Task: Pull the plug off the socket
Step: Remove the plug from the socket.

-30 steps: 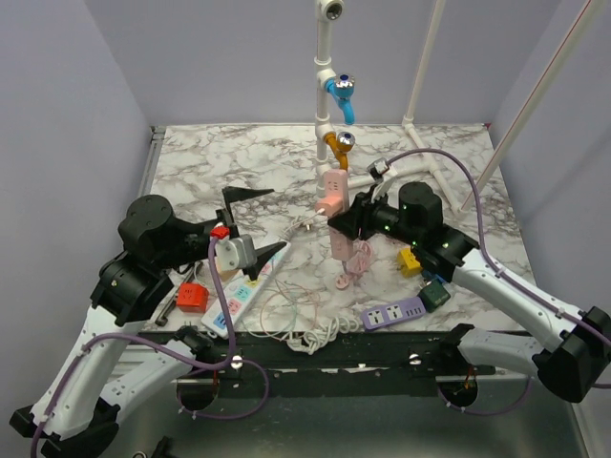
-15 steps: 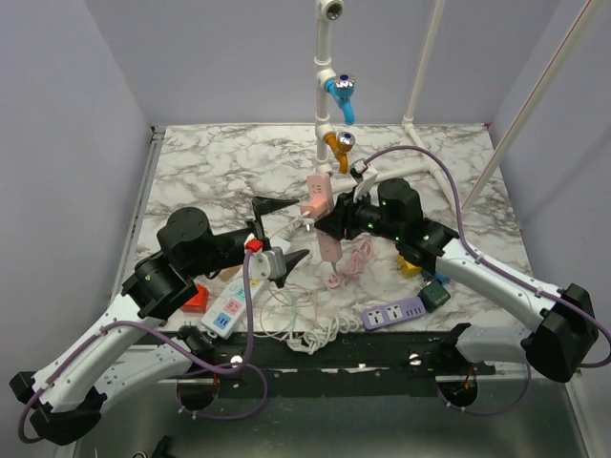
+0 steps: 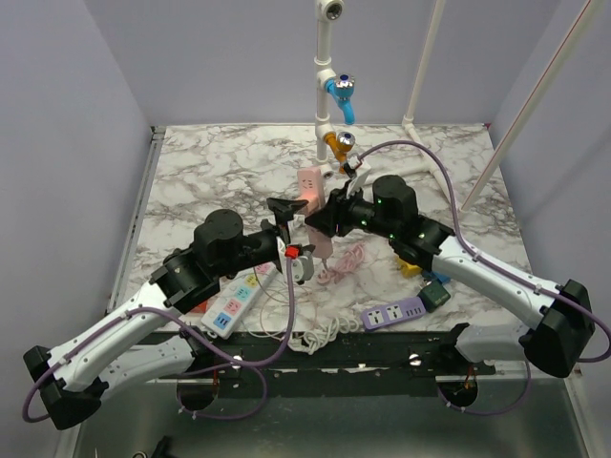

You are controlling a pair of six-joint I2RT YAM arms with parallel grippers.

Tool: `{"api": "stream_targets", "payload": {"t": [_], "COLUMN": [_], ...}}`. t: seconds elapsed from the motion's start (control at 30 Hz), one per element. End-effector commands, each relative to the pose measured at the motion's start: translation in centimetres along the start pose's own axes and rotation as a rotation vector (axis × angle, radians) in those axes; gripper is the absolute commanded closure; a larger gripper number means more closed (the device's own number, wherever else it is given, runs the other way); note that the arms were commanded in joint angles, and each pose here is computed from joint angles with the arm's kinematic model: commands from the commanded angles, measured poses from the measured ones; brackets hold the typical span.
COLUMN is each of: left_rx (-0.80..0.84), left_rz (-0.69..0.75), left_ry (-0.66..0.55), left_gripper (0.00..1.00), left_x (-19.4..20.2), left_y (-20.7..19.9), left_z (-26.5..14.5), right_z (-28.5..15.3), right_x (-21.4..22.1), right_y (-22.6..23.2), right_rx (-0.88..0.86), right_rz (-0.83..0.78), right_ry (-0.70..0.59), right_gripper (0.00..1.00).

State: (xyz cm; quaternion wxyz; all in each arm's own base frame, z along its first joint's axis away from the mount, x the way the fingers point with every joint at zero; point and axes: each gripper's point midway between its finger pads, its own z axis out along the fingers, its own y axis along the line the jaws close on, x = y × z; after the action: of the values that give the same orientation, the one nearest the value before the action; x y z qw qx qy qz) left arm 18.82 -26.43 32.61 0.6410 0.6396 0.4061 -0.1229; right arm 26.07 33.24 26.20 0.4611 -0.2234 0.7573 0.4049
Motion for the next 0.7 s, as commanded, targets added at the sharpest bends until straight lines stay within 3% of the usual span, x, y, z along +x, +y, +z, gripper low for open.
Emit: {"api": "stream_targets", "payload": {"t": [0.0, 0.1, 0.33, 0.53, 0.67], "left_rx": [-0.17, -0.112, -0.062, -0.069, -0.089], "left_rz": [0.095, 0.129, 0.134, 0.136, 0.137], "left_ry": [0.049, 0.06, 0.064, 0.085, 0.097], "left_gripper": [0.02, 0.03, 0.21, 0.56, 0.51], "left_x": [0.0, 0.2, 0.4, 0.7, 0.9], "left_y": [4.4, 3.5, 2.3, 2.4, 2.9], "left_z": [0.0, -0.1, -0.5, -0.7, -0.7], "right_z": [-0.2, -0.3, -1.0, -1.5, -1.8], "right_x": [-3.6, -3.2, -2.6, -3.3, -3.3], "right_y": [2.7, 3.0, 3.3, 4.1, 4.9], "right_rx": [-0.055, -0.061, -0.054, -0.066, -0.084], "right_rz": [-0.019, -0.025, -0.04, -0.056, -0.063], "right_ry": [-0.109, -0.103, -0.092, -0.108, -0.109], "right_gripper": [0.99, 0.99, 0.99, 0.99, 1.0]}}
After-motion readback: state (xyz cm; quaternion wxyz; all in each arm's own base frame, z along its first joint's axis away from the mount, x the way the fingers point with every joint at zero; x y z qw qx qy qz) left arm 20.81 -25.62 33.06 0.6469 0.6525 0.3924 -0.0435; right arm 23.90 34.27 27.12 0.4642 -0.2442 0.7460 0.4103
